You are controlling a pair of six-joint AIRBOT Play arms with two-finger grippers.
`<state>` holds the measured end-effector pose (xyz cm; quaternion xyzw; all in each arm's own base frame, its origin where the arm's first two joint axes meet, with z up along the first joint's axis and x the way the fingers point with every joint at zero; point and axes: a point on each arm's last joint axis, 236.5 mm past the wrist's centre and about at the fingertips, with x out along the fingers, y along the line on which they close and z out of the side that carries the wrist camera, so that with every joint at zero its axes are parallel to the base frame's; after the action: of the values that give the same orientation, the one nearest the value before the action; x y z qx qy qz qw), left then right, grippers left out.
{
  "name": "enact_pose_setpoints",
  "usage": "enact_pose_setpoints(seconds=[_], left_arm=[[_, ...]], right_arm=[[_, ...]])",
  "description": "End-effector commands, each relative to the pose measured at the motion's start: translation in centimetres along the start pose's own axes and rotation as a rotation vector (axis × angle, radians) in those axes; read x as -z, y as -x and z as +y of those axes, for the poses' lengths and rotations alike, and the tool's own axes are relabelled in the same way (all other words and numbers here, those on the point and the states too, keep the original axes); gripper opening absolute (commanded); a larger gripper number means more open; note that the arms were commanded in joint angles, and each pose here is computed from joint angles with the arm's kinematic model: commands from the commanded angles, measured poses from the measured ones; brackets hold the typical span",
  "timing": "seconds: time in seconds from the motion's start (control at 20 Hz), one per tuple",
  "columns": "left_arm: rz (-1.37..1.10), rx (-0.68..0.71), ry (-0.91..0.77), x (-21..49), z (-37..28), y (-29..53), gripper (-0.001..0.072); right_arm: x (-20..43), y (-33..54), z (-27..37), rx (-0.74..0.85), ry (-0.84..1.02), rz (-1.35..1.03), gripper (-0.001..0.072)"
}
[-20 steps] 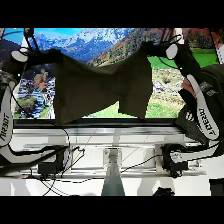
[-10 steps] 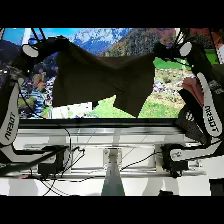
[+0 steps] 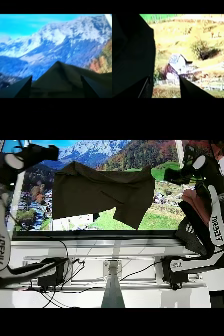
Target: Fold the clothes and pants, and hang the long-sleeved shirts on hangers.
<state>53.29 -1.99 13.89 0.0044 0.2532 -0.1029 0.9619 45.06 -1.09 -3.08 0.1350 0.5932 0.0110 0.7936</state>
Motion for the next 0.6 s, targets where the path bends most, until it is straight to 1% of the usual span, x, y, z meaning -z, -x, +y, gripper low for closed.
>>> enact_pose_setpoints(seconds=[0.0,0.05,0.15,0.3,0.45,0.55], left_arm=[[0.104,-0.035,0.113,1.9,4.0,4.4,0.0662],[0.125,-0.054,0.143,2.5,5.5,5.4,0.0639],[0.179,-0.09,0.211,4.3,8.5,7.5,0.0639],[0.303,-0.115,0.33,8.5,11.9,10.6,0.064],[0.337,-0.186,0.475,11.0,15.7,13.6,0.064],[0.342,-0.232,0.556,12.2,17.9,15.5,0.0639]], right_arm=[[6.5,-1.2,1.0,-0.137,0.045,0.223,0.0385],[8.0,-1.9,1.7,-0.178,0.038,0.257,0.0385],[10.5,-3.3,3.1,-0.264,0.014,0.297,0.0381],[13.4,-5.1,4.1,-0.33,-0.041,0.329,0.038],[14.2,-6.4,4.2,-0.338,-0.099,0.31,0.0379],[13.0,-6.9,4.2,-0.337,-0.13,0.252,0.038]])
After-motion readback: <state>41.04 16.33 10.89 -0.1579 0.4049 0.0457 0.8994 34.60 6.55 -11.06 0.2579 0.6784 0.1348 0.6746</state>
